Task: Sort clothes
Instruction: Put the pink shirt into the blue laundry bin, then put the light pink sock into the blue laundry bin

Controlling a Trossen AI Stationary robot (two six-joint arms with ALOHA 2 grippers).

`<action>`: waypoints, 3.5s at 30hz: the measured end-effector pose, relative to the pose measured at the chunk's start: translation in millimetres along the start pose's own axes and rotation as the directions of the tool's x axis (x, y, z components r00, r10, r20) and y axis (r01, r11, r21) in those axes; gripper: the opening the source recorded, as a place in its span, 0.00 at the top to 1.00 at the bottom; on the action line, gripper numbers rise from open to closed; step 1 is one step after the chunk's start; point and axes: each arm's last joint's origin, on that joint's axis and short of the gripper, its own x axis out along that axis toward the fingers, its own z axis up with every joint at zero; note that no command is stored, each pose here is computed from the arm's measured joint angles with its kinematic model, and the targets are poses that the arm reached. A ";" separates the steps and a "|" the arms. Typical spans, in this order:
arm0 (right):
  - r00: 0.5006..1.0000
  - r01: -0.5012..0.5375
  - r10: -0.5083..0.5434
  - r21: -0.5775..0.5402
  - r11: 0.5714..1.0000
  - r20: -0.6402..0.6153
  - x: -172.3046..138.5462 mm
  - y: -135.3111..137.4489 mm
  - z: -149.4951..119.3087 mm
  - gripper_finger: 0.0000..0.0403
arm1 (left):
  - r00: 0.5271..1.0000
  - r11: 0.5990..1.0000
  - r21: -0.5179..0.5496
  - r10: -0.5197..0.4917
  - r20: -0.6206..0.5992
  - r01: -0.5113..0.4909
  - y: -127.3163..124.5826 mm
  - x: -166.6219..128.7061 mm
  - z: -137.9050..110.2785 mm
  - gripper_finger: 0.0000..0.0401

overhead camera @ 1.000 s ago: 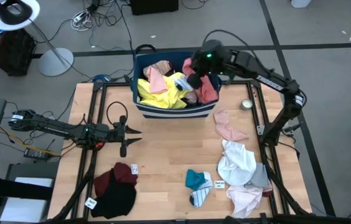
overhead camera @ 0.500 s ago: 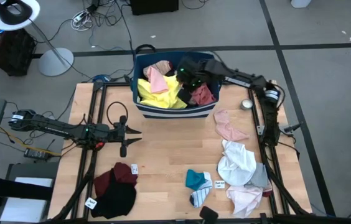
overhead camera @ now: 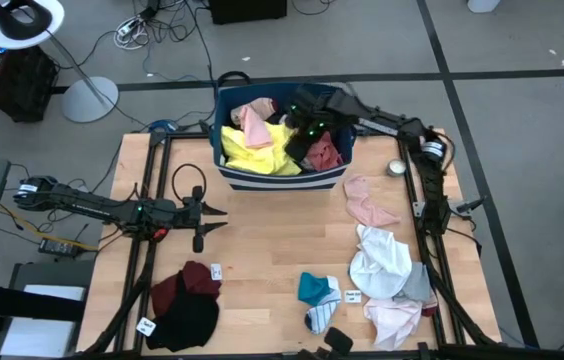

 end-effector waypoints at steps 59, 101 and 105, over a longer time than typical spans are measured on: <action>0.935 0.114 -0.208 0.313 0.943 0.286 45.8 9.1 -323.4 0.65 | 1.000 1.000 -0.026 0.000 0.004 0.000 0.0 0.0 0.4 0.66; 0.569 0.387 -0.340 0.121 0.914 0.749 -187.3 32.4 -154.0 1.00 | 1.000 1.000 -0.026 0.000 0.002 0.000 0.0 0.0 0.2 0.66; 0.569 0.397 -0.296 0.059 0.916 0.767 -191.7 34.1 -124.8 1.00 | 1.000 1.000 -0.025 0.000 0.001 0.000 0.0 0.0 0.1 0.66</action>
